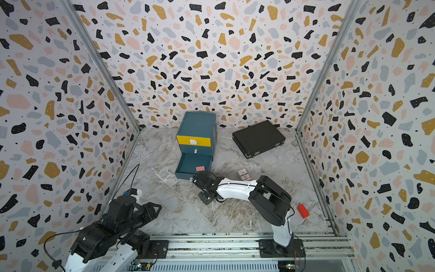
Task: Put the binder clips in the drawer according to color
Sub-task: Pick up the binder clip at the center of the board, then place the binder clip in the drawer.
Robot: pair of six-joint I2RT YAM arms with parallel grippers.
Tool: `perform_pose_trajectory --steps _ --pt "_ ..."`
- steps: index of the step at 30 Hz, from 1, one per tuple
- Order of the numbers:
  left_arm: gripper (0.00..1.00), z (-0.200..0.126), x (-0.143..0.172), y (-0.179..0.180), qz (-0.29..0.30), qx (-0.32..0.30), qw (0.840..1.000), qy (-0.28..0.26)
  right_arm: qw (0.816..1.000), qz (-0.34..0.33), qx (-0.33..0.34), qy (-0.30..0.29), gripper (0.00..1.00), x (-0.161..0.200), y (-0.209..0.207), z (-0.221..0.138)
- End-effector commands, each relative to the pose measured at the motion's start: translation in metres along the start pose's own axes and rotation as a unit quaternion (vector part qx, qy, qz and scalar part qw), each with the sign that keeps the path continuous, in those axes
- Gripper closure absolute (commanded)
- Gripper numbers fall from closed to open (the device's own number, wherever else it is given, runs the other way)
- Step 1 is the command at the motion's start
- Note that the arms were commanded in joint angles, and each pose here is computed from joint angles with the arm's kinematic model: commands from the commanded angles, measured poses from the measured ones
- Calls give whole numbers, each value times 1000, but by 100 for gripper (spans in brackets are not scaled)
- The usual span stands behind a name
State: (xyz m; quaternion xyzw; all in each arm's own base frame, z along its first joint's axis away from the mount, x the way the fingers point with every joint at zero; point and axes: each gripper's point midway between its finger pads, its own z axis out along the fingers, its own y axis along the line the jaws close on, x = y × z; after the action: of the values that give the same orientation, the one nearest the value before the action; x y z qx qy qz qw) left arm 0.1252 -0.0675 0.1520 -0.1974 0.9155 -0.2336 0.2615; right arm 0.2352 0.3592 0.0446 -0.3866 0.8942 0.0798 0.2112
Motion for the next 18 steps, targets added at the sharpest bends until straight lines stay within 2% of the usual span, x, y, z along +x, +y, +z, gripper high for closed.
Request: perform_pose_trajectory --steps 1,5,10,15,18 --pt "49 8 0 -4 -1 11 1000 2 999 20 9 -44 82 -22 -8 -40" --pt "49 9 0 -6 -3 15 1000 5 997 39 15 -58 82 -44 -14 -57" --pt "49 5 -2 -9 -2 20 1000 1 994 78 32 -69 82 -81 -31 -60" --pt "49 3 -3 -11 -2 22 1000 1 990 119 50 -65 81 -107 -54 -42" --pt "49 1 -3 -12 -2 24 1000 1 989 129 49 -53 77 -115 -61 -27"
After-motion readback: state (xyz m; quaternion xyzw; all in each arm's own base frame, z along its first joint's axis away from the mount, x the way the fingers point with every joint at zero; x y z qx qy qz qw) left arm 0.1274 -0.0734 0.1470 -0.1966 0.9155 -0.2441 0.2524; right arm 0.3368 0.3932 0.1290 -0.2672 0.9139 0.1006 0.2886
